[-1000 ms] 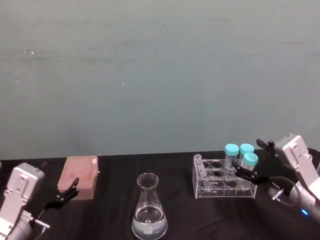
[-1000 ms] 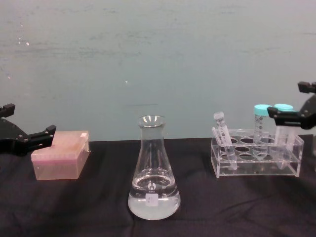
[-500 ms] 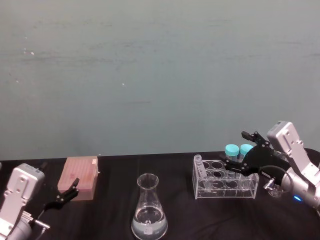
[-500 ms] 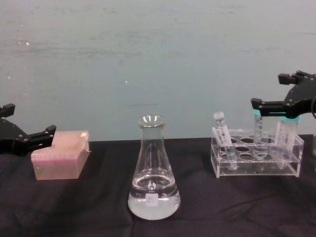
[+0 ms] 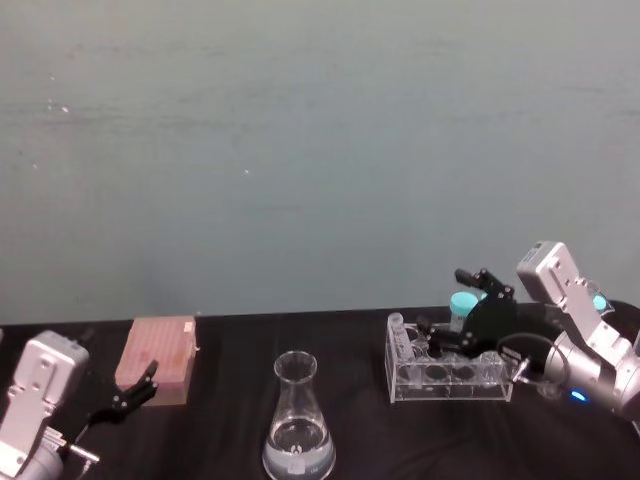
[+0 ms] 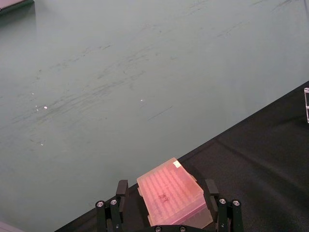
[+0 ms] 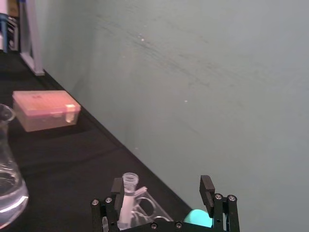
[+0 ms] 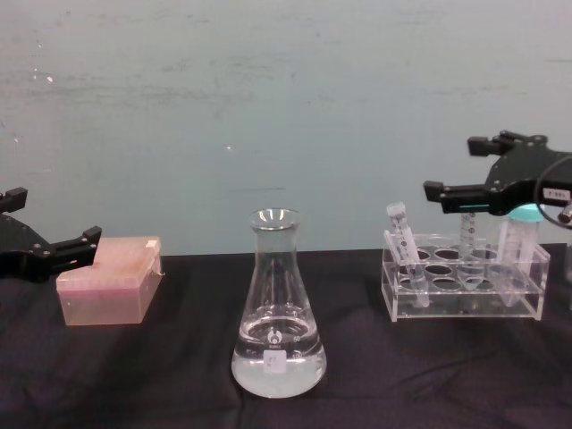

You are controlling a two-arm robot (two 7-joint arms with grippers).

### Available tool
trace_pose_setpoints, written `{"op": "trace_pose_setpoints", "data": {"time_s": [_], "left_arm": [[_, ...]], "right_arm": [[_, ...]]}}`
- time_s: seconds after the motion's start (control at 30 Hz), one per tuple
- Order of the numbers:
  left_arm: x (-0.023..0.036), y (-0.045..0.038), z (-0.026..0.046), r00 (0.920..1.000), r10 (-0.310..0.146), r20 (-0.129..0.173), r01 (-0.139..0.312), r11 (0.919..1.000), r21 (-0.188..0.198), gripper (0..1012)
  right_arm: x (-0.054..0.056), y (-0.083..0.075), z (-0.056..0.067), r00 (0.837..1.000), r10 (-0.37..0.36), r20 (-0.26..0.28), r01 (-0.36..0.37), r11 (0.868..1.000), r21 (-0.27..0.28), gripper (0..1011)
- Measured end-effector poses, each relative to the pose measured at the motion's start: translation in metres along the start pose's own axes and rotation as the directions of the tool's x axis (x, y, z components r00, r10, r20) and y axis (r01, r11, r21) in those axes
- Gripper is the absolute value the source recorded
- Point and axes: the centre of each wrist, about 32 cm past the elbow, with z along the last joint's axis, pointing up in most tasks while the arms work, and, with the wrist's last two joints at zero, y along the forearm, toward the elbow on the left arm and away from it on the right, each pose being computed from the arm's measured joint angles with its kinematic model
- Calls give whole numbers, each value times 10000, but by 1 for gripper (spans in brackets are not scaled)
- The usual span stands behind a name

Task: Pour the liquid from the test tube into the beaker using one hand.

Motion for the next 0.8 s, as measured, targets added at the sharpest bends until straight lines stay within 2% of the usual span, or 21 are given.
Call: {"op": "trace_pose_setpoints", "data": {"time_s": [0.2, 0.8], "left_arm": [[0, 0, 0, 10000, -1, 0, 1, 10000, 0, 1000], [0, 0, 0, 10000, -1, 0, 1, 10000, 1, 1000]], "right_arm": [[9, 73, -58, 9974, 477, -532, -474, 9989, 67, 1003], [59, 291, -185, 9835, 1320, -1235, -1343, 9909, -106, 1003]]}}
